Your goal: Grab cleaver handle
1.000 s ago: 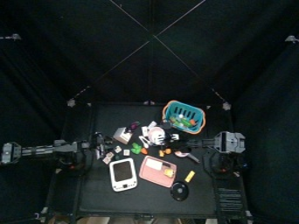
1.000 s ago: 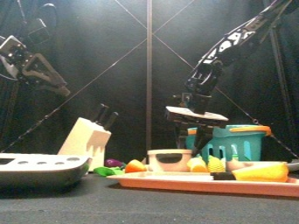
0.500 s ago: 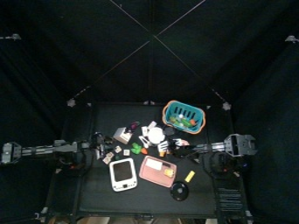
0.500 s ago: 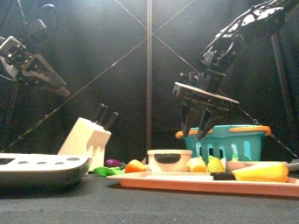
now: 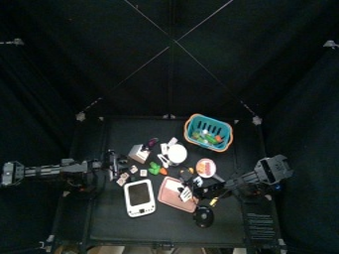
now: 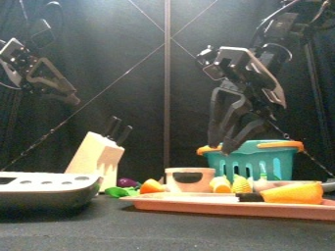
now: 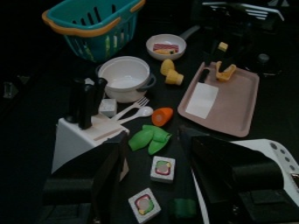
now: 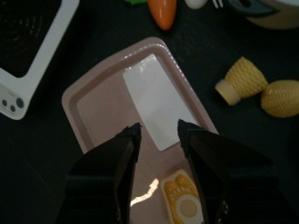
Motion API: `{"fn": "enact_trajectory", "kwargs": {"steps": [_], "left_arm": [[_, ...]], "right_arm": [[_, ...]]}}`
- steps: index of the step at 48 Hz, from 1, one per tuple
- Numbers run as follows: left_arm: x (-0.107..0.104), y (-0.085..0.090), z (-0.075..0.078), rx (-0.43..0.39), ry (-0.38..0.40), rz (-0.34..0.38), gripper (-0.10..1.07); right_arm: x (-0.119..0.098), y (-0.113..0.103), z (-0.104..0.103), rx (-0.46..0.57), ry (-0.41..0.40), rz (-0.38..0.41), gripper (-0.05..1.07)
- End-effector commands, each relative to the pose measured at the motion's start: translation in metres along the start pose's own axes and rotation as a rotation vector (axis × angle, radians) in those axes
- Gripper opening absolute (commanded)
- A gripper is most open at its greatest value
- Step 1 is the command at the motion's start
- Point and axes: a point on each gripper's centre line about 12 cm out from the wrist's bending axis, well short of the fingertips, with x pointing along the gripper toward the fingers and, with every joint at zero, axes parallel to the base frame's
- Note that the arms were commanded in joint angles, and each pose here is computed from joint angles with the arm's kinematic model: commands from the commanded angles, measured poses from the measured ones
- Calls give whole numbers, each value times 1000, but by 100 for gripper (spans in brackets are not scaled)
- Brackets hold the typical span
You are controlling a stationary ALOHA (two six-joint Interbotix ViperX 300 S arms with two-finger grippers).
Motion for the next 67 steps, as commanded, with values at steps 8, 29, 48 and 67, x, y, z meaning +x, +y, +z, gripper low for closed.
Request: {"fn": "enact_trajectory", "kwargs": {"steps": [8,29,48,67], "left_arm": [[0,-5,9,26,-66,-26,87],[0,-5,6,22,-69,-27,87],[0,-5,4,20,-62,-26,87],[0,-4,3,20,-61,-23,87]], "right_arm": [[-21,7,14,-29,-3,22,78],[-7,6,16,-282,234,-72,78],[13,-12,16,-282,253,-88,77],[26,-19,6,-287,277,-103,77]]}}
